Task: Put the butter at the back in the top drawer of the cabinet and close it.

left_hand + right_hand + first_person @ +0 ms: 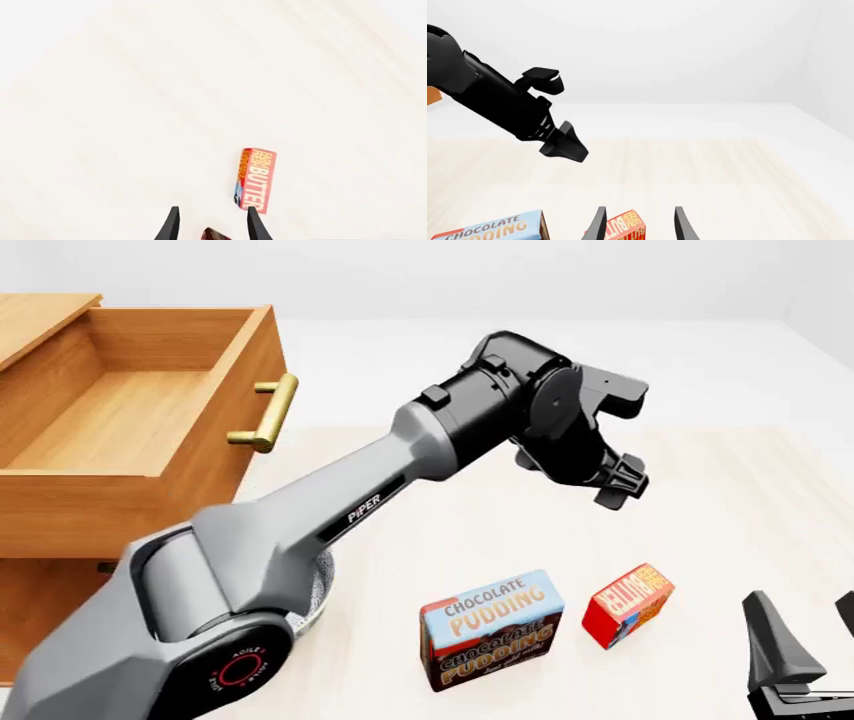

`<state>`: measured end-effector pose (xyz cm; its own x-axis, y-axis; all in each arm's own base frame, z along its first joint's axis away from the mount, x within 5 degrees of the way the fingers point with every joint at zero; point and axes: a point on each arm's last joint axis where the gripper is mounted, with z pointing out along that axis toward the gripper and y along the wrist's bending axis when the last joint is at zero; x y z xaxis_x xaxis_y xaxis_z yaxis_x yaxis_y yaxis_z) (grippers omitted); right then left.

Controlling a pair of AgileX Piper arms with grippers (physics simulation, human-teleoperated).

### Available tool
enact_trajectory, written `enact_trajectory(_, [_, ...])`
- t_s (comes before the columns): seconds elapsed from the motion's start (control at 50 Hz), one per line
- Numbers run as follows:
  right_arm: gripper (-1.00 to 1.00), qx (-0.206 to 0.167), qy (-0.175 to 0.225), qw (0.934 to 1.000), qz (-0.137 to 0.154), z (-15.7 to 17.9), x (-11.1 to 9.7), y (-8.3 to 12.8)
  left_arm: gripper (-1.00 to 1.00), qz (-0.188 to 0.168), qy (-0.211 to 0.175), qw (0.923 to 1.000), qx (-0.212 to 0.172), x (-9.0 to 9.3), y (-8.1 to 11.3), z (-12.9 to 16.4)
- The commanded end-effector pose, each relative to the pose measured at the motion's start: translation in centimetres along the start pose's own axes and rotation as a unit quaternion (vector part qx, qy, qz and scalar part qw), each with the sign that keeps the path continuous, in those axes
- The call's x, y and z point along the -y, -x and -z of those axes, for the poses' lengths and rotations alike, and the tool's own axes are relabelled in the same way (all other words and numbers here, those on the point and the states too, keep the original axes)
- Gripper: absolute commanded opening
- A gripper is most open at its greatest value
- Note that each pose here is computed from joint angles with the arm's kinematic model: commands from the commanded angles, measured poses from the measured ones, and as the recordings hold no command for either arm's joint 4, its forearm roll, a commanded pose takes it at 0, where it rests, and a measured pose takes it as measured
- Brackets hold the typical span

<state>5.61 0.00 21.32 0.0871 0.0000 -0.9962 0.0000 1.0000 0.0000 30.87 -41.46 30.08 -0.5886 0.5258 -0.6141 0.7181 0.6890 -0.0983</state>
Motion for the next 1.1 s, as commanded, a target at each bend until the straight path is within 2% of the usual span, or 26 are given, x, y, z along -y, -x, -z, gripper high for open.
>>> enact_trajectory(0.02, [1.00, 0.000, 0.000, 1.0000, 0.000, 0.0, 0.0, 0.0, 1.00, -0.004, -0.007, 0.9999, -0.008, 1.4, -0.5, -0.9])
enact_trajectory(0.42, [1.00, 0.000, 0.000, 1.0000, 0.000, 0.0, 0.0, 0.0, 1.00, -0.016, -0.013, 0.9997, -0.013, 2.7, -0.1, -2.4])
enact_trajectory(1.1, [1.00, 0.000, 0.000, 1.0000, 0.000, 0.0, 0.0, 0.0, 1.00, -0.025, -0.022, 0.9985, -0.044, 5.3, -2.0, -6.1])
